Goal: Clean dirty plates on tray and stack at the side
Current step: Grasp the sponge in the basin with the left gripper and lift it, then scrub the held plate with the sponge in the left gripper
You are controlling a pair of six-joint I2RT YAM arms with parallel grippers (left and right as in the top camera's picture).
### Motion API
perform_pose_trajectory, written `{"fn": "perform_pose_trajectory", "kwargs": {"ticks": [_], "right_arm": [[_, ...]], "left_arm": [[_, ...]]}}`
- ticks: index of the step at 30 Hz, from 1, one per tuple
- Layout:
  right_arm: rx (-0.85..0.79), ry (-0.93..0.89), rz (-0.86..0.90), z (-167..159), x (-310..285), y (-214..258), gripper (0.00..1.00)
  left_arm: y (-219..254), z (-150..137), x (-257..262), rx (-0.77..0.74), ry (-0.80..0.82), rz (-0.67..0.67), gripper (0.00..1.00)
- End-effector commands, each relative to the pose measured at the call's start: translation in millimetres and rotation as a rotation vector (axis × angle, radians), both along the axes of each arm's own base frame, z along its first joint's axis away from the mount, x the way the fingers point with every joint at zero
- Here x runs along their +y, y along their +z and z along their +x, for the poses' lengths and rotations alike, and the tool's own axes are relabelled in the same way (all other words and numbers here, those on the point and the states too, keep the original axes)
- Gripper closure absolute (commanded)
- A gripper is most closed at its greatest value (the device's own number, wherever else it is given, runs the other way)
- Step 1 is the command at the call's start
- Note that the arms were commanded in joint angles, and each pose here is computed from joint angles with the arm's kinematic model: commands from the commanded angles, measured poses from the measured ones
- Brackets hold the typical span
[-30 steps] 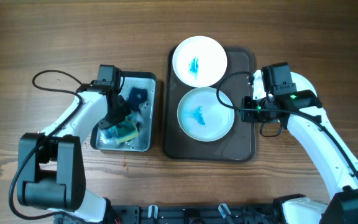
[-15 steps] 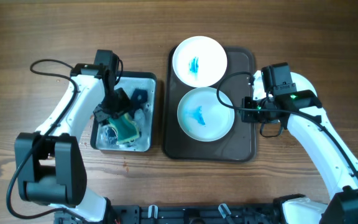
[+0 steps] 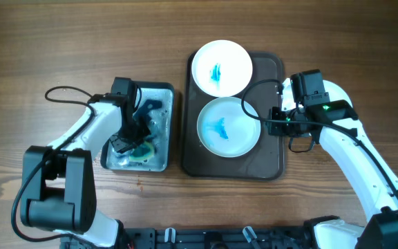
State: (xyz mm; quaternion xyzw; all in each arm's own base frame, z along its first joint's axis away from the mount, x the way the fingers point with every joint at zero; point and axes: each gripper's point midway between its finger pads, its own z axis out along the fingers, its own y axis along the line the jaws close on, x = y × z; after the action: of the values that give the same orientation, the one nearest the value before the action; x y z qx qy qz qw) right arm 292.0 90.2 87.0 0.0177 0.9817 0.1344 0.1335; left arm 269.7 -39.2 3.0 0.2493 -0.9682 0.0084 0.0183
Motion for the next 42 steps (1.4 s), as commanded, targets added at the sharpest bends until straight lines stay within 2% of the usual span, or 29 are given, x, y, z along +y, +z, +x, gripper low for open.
{"fn": "perform_pose_trajectory", "kwargs": {"ticks": [1, 9, 12, 16, 20, 21, 23, 26, 30, 32, 35, 38, 39, 42], "right_arm": [[-0.019, -0.076, -0.026, 7, -8, 6, 0.67], [-0.023, -0.109, -0.043, 9, -13, 6, 0.68], [-0.033, -0.05, 0.034, 11, 3, 9, 0.68], [-0.015, -0.029, 0.053, 14, 8, 0, 0.68], [0.046, -0.001, 0.022, 21, 8, -33, 0.68], [0.06, -0.002, 0.021, 24, 9, -45, 0.67], [0.071, 0.005, 0.035, 30, 13, -58, 0.59], [0.113, 0.013, 0.063, 32, 19, -80, 0.72], [0.162, 0.009, 0.059, 28, 20, -100, 0.93], [0.179, 0.004, 0.058, 25, 19, -103, 0.96], [0.181, -0.001, 0.056, 25, 19, -103, 0.96], [0.188, -0.001, 0.054, 23, 18, -103, 0.96], [0.191, 0.0, 0.053, 22, 18, -103, 0.96], [0.197, 0.0, 0.052, 21, 18, -104, 0.96]], "left_arm": [[24, 16, -7, -0.001, -0.023, -0.024, 0.96], [100, 55, -13, -0.098, -0.119, -0.038, 0.96], [116, 63, -26, -0.135, -0.161, -0.066, 0.96], [129, 72, -65, -0.203, -0.265, -0.096, 0.96], [129, 81, -109, -0.273, -0.321, -0.138, 0.96], [130, 86, -128, -0.308, -0.351, -0.17, 0.96], [127, 90, -161, -0.344, -0.385, -0.229, 0.96], [101, 87, -201, -0.318, -0.4, -0.258, 0.96], [55, 70, -235, -0.202, -0.452, -0.325, 0.96], [35, 63, -252, -0.147, -0.468, -0.393, 0.96], [11, 56, -276, -0.1, -0.491, -0.491, 0.96], [-8, 55, -280, -0.088, -0.503, -0.471, 0.96], [-15, 54, -274, -0.082, -0.5, -0.428, 0.96], [-31, 53, -219, -0.05, -0.477, -0.12, 0.96]]}}
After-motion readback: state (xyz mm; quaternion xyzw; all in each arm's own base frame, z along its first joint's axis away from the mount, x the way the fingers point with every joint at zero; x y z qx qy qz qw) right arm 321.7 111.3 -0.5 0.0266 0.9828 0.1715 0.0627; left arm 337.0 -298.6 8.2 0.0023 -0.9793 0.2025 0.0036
